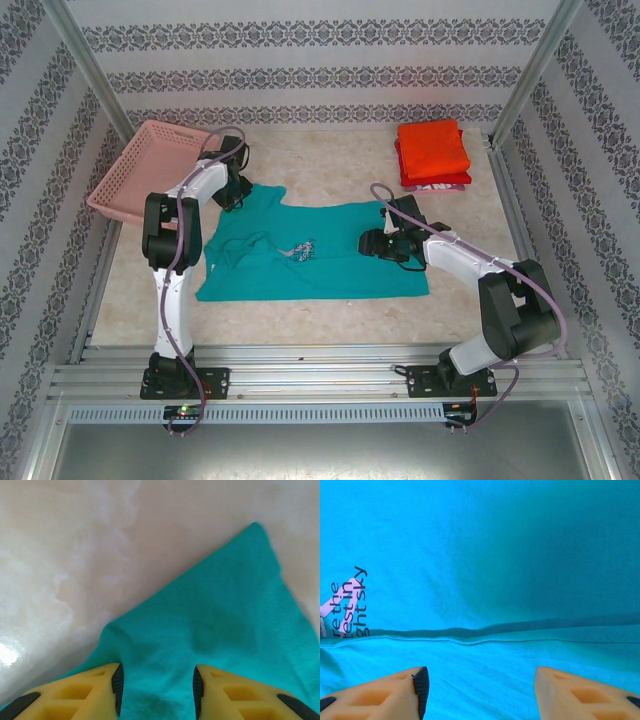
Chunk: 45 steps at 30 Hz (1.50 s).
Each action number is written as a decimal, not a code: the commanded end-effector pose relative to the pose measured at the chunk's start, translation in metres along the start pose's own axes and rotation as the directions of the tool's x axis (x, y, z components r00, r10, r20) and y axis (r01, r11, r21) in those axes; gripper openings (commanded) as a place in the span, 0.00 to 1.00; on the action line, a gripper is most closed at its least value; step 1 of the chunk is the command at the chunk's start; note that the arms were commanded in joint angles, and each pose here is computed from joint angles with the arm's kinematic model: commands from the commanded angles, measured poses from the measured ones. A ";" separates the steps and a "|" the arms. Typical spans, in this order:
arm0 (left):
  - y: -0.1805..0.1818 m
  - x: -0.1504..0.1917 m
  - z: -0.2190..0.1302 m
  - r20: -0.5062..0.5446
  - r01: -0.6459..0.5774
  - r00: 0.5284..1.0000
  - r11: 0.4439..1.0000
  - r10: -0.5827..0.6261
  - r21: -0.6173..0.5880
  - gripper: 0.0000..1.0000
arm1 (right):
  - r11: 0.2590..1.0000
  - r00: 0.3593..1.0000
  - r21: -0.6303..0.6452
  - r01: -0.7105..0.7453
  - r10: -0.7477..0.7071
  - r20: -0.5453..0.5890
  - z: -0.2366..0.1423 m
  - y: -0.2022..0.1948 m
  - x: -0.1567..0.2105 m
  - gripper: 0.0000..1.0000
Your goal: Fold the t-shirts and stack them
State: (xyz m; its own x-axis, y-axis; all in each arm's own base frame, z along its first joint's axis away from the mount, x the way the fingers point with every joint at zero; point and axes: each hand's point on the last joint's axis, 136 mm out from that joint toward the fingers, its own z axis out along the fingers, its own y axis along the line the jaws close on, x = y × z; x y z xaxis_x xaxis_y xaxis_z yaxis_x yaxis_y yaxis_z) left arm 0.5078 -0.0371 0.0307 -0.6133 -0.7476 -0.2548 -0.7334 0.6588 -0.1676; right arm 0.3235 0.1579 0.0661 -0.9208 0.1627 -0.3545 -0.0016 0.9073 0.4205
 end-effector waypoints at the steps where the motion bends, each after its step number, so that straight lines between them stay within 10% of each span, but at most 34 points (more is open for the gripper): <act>1: 0.014 0.008 0.003 -0.018 -0.024 1.000 0.997 0.023 -0.073 0.42 | 1.000 1.000 0.024 -0.015 0.016 -0.009 0.005 -0.009 0.005 0.58; 8: 0.031 0.014 0.026 -0.056 -0.016 0.998 0.992 0.009 -0.125 0.37 | 1.000 1.000 0.024 -0.018 0.018 -0.005 0.004 -0.010 0.004 0.58; 16: 0.035 0.025 0.038 -0.097 -0.026 0.995 0.993 0.015 -0.111 0.00 | 0.999 0.998 0.040 -0.023 0.021 0.057 -0.004 -0.005 -0.022 0.58; 24: 0.029 0.017 0.017 -0.056 -0.023 0.998 0.998 0.019 -0.063 0.01 | 0.999 0.993 0.048 -0.020 0.014 0.120 -0.014 0.000 -0.060 0.58; 32: 0.025 -0.006 -0.021 0.032 -0.020 0.999 0.998 0.022 -0.061 0.29 | 0.998 0.994 0.027 -0.048 0.045 0.102 -0.007 -0.002 -0.054 0.58; 45: 0.034 0.006 0.012 -0.034 -0.040 0.999 0.990 0.036 -0.136 0.36 | 0.997 0.994 0.031 -0.064 0.061 0.085 -0.003 -0.008 -0.042 0.58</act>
State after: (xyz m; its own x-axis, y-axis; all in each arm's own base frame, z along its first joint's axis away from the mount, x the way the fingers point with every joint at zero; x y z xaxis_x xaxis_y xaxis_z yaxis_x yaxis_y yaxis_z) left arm 0.4978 -0.0262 0.0335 -0.6245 -0.7339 -0.2671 -0.7348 0.6680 -0.1175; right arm 0.3593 0.1440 0.0773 -0.8882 0.2400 -0.3918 0.0651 0.9099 0.4098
